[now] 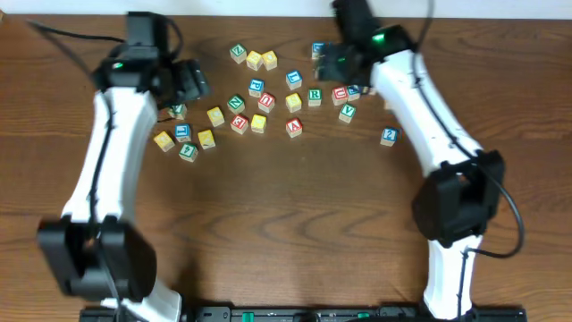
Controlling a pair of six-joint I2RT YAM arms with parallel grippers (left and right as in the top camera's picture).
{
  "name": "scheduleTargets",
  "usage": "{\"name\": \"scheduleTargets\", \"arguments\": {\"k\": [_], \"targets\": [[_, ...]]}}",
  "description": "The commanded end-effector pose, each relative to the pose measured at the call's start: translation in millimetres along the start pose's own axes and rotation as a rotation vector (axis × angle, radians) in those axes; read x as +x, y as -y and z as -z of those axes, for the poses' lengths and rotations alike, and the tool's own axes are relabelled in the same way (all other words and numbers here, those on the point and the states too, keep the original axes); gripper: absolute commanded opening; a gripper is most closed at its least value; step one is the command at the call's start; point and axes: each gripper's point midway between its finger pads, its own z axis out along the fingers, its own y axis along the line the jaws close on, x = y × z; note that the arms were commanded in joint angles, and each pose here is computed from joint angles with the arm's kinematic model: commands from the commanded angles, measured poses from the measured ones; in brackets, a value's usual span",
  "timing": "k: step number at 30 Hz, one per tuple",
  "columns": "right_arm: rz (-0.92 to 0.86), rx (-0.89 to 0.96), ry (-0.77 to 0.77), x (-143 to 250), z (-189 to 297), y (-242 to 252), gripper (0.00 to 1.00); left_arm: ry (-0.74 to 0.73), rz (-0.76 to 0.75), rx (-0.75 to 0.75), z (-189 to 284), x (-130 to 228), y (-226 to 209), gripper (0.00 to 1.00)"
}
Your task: Spell out CORL
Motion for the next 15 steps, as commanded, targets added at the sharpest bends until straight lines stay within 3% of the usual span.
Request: {"name": "scheduleTargets", "arguments": {"k": [1, 15], "targets": [[-0.024, 0.059, 0.085, -19.8, 47.4, 27.2, 0.77, -0.03, 0.094, -0.002, -22.6, 4.3, 10.9, 0.84], [-0.032, 0.135, -0.026, 2.5, 48.9, 58.0, 0.78, -0.149, 0.063, -0.088, -105.1, 41.8, 21.9, 0.7]]}}
